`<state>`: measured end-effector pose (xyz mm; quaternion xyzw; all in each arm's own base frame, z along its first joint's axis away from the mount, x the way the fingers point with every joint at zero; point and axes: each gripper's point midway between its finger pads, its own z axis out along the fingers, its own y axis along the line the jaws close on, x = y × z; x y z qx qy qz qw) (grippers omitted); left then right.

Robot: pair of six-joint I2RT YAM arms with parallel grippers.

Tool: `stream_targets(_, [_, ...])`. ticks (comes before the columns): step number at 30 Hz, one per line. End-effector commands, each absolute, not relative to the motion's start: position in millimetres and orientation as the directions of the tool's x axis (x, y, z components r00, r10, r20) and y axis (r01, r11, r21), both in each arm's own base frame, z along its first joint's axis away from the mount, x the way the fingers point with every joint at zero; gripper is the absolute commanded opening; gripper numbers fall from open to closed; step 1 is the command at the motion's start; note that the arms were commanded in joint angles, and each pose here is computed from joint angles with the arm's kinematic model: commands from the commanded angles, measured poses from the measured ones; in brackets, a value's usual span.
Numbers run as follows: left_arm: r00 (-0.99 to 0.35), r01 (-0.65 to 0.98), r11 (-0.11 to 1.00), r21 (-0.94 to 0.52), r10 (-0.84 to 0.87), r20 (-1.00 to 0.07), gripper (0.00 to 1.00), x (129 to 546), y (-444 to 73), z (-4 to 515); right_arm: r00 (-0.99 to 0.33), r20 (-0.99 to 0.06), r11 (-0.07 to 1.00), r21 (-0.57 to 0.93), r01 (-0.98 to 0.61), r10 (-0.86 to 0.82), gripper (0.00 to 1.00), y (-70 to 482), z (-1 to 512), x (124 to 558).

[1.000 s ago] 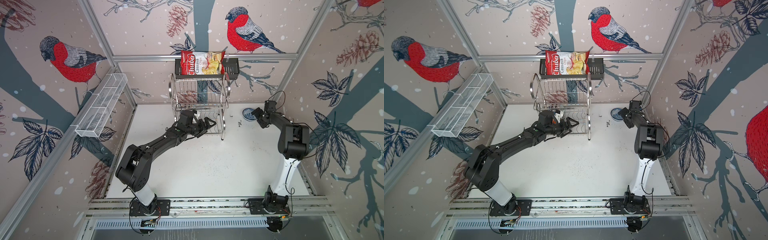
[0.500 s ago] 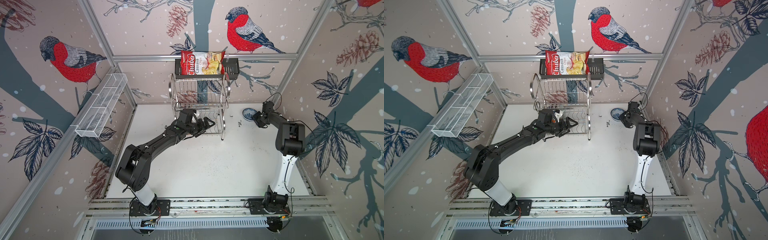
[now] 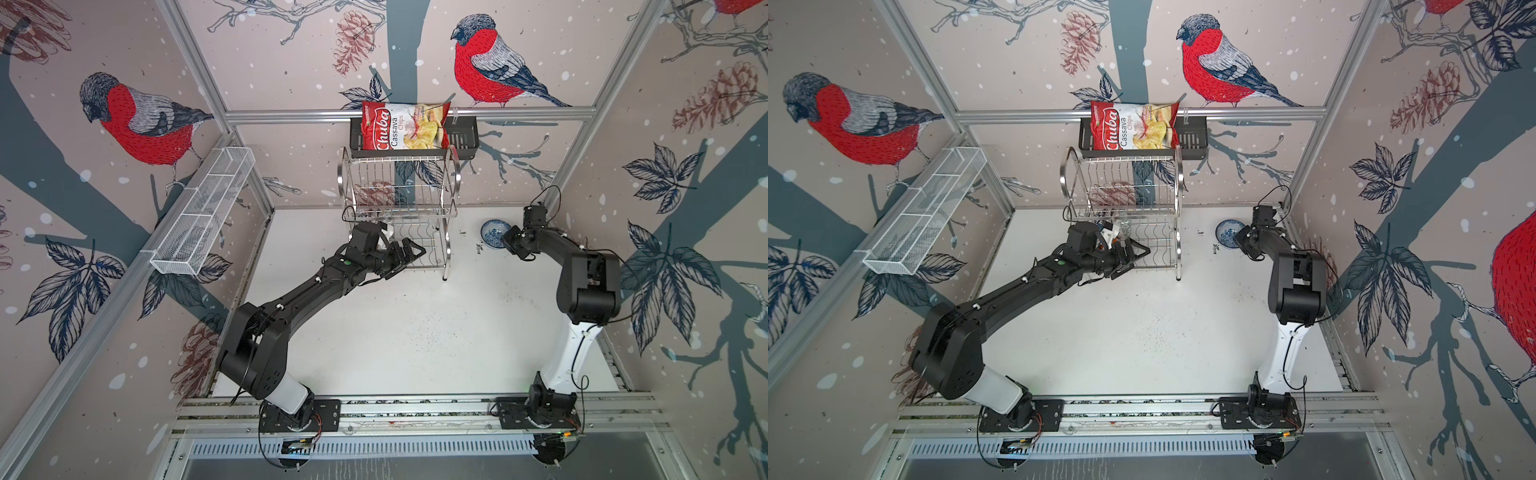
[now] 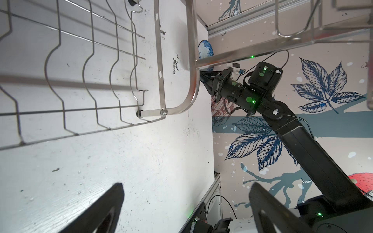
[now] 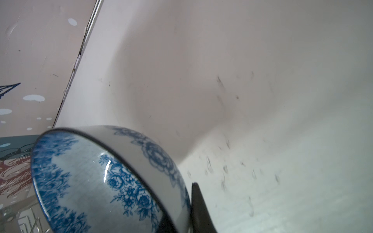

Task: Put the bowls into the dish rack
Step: 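Lower the right gripper onto the blue-and-white floral bowl rim and grasp it, then drag the floral bowl across the table toward the rack with the right gripper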

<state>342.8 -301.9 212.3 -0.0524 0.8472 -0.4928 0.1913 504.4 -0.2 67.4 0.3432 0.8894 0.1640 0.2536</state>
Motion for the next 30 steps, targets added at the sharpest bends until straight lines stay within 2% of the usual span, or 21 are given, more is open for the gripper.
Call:
stream_targets(1, [-0.913, 0.101, 0.518, -0.850, -0.292, -0.286, 0.97, 339.6, -294.9, 210.9, -0.642, -0.374, 0.729, 0.496, 0.472, 0.670, 0.04, 11.6, 86.5, 490.9])
stream_targets(9, [-0.916, 0.067, 0.517, -0.853, -0.308, -0.259, 0.97, 323.1, -283.8, 197.9, -0.698, -0.363, 0.763, 0.492, 0.419, 0.617, 0.03, 44.9, 86.4, 406.3])
stream_targets(18, [-0.915, 0.034, 0.511, -0.859, -0.329, -0.232, 0.97, 308.9, -271.3, 179.3, -0.829, -0.355, 0.846, 0.477, 0.237, 0.432, 0.02, 131.3, 82.1, 328.8])
stream_targets(24, [-0.904, -0.001, 0.530, -0.848, -0.362, -0.225, 0.97, 307.5, -257.2, 172.0, -0.894, -0.344, 0.862, 0.500, 0.086, 0.289, 0.03, 196.4, 71.1, 291.9])
stream_targets(30, [-0.888, -0.073, 0.524, -0.848, -0.421, -0.184, 0.97, 300.9, -235.6, 166.0, -0.923, -0.350, 0.895, 0.447, -0.014, 0.160, 0.02, 233.2, 55.3, 279.0])
